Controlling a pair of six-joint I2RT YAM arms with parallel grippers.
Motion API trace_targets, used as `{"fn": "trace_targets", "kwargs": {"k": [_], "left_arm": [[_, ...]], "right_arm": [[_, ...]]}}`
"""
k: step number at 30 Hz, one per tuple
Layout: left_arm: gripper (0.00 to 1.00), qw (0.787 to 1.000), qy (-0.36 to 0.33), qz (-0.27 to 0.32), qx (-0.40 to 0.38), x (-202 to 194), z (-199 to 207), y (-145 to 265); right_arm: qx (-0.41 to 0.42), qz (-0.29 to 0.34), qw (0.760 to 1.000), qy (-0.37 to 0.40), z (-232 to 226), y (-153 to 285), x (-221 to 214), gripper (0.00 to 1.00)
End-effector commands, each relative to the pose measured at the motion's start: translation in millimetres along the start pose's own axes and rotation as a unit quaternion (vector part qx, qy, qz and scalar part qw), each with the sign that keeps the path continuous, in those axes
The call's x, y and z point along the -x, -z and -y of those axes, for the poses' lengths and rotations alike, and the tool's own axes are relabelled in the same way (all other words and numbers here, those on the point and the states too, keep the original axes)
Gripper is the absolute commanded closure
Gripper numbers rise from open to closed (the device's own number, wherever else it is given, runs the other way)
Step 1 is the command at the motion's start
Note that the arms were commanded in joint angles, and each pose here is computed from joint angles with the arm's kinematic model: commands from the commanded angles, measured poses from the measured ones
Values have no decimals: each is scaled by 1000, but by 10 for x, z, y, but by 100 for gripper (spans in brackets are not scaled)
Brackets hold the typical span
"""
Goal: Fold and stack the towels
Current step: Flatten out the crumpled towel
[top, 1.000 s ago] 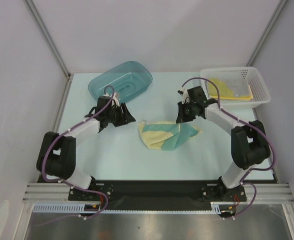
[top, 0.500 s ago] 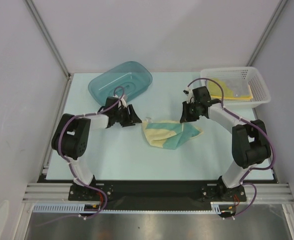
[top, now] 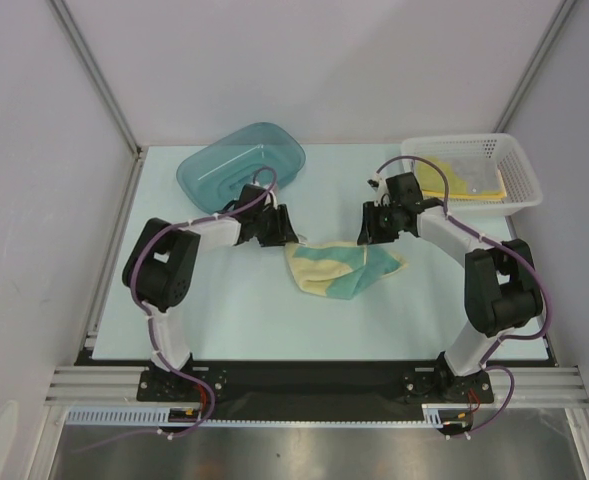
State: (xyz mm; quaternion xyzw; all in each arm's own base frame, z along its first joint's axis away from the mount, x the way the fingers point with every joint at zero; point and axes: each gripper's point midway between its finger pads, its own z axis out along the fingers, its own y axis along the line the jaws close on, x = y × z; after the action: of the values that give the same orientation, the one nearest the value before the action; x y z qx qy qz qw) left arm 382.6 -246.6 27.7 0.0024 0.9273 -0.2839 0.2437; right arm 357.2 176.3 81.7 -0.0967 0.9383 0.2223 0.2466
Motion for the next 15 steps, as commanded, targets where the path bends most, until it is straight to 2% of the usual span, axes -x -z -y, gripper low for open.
{"fn": "trace_targets", "kwargs": {"k": [1,4,6,7,8,9,11,12,14,15], "left_arm": [[49,997,-9,-28,66,-140,-218,-74],[55,996,-5,-30,84,-157,-289,-89],[61,996,-7,-29,86,-148,-291,-78],[65,996,-8,-30,87,-152,-295,-72],[69,996,-9,-26,87,-125,-282,-53],[78,996,-10,-26,87,-118,-276,-46],[85,996,-14,-26,89,-102,-266,-16],[91,996,-16,-22,87,-68,-240,9],[99,996,-21,-18,86,-32,-208,58],[100,997,-23,-12,79,10,-156,103]], "right_arm": [[11,17,1000,3,-51,3,98,70],[11,13,1000,5,-51,-22,58,80],[6,15,1000,4,-34,-28,59,79],[5,16,1000,6,-30,-24,67,73],[4,17,1000,7,-31,-27,70,71],[2,20,1000,7,-30,-17,84,69],[1,26,1000,10,-47,7,112,69],[2,29,1000,12,-59,23,128,71],[1,40,999,18,-93,66,186,78],[0,40,999,22,-121,67,180,88]]}}
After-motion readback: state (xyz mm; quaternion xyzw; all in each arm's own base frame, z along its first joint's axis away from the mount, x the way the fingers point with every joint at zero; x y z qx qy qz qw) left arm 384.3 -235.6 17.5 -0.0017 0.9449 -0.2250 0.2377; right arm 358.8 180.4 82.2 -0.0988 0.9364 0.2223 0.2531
